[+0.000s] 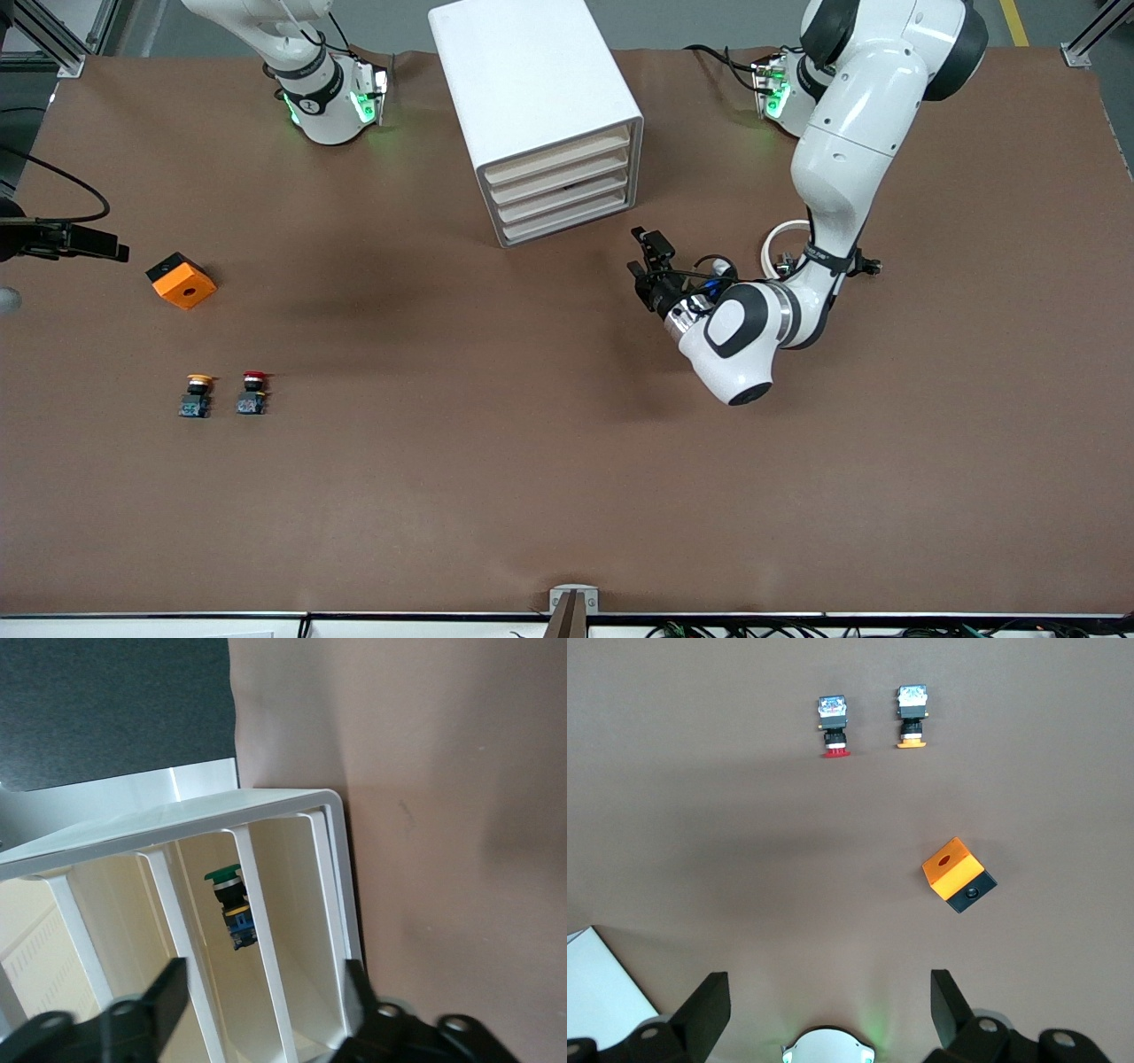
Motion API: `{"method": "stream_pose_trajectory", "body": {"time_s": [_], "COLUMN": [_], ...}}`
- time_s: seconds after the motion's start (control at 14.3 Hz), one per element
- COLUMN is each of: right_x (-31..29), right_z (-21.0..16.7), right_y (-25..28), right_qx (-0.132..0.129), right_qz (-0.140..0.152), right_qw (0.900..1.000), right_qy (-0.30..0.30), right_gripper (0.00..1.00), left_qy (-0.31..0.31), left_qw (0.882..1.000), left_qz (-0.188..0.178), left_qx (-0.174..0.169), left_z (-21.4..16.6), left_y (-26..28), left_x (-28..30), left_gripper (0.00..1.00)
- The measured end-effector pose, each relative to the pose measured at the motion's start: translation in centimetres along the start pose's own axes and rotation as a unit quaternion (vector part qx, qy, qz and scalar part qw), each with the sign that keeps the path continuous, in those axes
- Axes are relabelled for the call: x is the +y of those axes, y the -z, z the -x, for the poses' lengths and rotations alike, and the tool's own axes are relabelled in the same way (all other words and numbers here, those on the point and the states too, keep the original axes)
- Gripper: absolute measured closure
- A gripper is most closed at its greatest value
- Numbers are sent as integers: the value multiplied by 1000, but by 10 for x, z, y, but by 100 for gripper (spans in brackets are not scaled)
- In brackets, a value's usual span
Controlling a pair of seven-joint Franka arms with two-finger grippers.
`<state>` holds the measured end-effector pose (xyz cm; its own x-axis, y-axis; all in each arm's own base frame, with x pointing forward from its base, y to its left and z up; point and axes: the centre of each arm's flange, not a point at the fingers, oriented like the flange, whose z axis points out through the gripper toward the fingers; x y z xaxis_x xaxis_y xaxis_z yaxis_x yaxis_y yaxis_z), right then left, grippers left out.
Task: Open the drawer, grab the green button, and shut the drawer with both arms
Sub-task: 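Grasp the drawer handle with the left gripper and pull it open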
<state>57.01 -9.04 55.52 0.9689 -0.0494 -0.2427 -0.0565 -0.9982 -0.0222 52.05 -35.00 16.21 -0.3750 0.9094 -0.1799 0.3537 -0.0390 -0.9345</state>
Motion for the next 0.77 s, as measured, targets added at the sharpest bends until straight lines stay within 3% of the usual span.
{"method": "stream_pose_trajectory", "body": {"time_s": [0.07,0.14,0.21,0.77], "right_x": [0,0,0,0], "right_z": [0,-1,-1,-1], "right_y": [0,1,1,1], "right_qx": [2,5,6,6], "right_qz": [0,0,0,0], "right_qw": [1000,1000,1000,1000], "right_qy": [0,0,0,0], "right_gripper": [0,0,0,0], "left_qy": [2,7,12,40], "left_qw": [1000,1000,1000,995], "left_qz": [-4,-9,-14,-82], "left_qx": [2,4,6,37], "left_z": [1,0,-2,-8], "left_y": [-4,-9,-13,-70], "left_x": [2,5,9,13], "left_gripper": [35,35,42,43]}}
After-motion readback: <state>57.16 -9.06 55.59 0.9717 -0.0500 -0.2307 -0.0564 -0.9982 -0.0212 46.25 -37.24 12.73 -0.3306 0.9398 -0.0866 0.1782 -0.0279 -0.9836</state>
